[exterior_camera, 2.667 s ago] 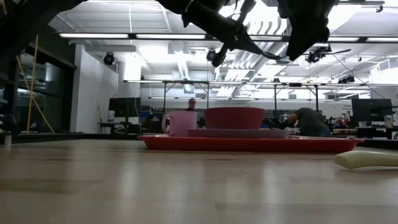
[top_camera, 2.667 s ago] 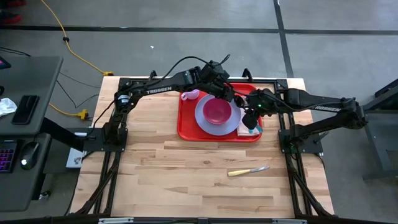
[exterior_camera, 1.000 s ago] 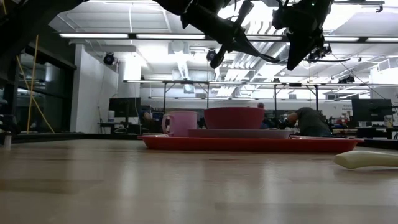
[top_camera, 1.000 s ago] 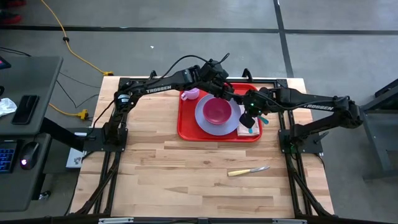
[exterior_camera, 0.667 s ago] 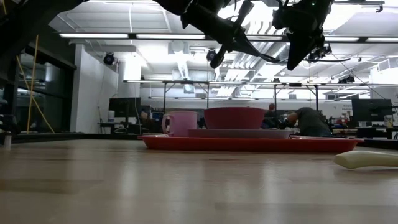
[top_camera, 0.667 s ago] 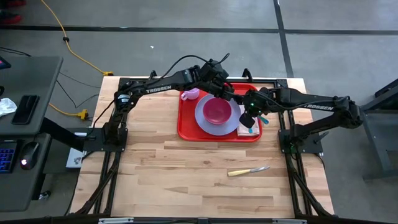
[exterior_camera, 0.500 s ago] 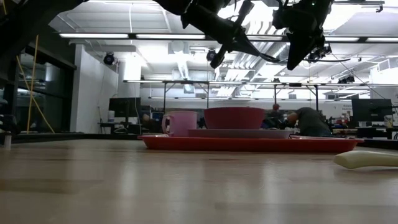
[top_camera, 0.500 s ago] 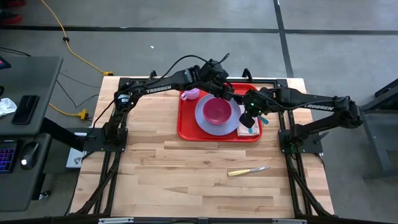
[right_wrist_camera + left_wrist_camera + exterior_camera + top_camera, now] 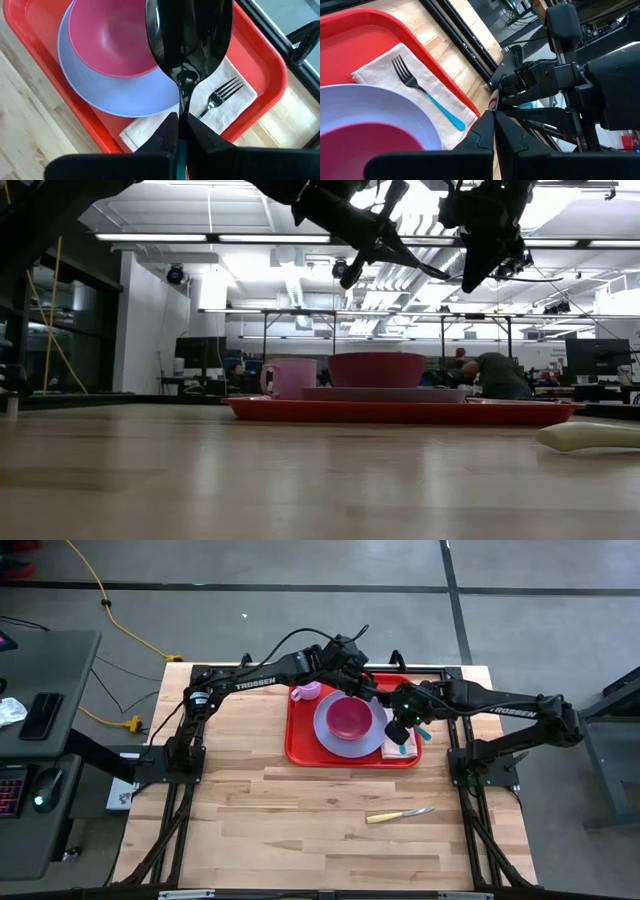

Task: Set up tray
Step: Put the blue spoon on the left of the blue fork on the white napkin on the red serving tray

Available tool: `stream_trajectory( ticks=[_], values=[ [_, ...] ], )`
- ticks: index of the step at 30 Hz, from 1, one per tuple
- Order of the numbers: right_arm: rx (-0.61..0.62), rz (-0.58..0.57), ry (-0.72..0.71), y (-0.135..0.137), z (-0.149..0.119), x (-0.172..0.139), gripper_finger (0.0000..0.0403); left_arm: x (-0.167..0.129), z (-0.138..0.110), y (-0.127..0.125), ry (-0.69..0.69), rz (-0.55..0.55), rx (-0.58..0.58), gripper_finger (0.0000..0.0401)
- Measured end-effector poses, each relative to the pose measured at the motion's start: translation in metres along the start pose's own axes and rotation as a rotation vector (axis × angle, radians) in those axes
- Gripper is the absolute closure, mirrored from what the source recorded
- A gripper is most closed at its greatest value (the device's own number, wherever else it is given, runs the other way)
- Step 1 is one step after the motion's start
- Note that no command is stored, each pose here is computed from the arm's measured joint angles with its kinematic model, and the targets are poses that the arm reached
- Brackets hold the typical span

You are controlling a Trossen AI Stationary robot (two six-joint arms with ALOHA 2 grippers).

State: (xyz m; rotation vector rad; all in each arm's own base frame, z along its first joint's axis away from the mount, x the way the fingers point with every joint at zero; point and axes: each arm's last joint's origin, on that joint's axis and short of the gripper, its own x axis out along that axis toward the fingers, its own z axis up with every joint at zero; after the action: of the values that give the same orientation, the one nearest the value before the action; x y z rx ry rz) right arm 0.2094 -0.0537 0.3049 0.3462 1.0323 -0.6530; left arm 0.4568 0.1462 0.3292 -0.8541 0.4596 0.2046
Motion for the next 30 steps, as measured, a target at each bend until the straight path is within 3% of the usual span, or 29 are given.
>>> stream_trajectory(
  ticks=[15, 30],
  values=[
    [0.045, 0.020, 0.026, -0.010, 0.003, 0.003, 0.0402, 0.000, 0.001, 0.001, -0.014, 0.013, 0.010, 0.0359],
    [0.142, 0.031, -0.004, -0.029, 0.000, -0.012, 0.0402, -0.007, 0.014, 0.018, -0.038, 0.050, 0.006, 0.0359]
  ],
)
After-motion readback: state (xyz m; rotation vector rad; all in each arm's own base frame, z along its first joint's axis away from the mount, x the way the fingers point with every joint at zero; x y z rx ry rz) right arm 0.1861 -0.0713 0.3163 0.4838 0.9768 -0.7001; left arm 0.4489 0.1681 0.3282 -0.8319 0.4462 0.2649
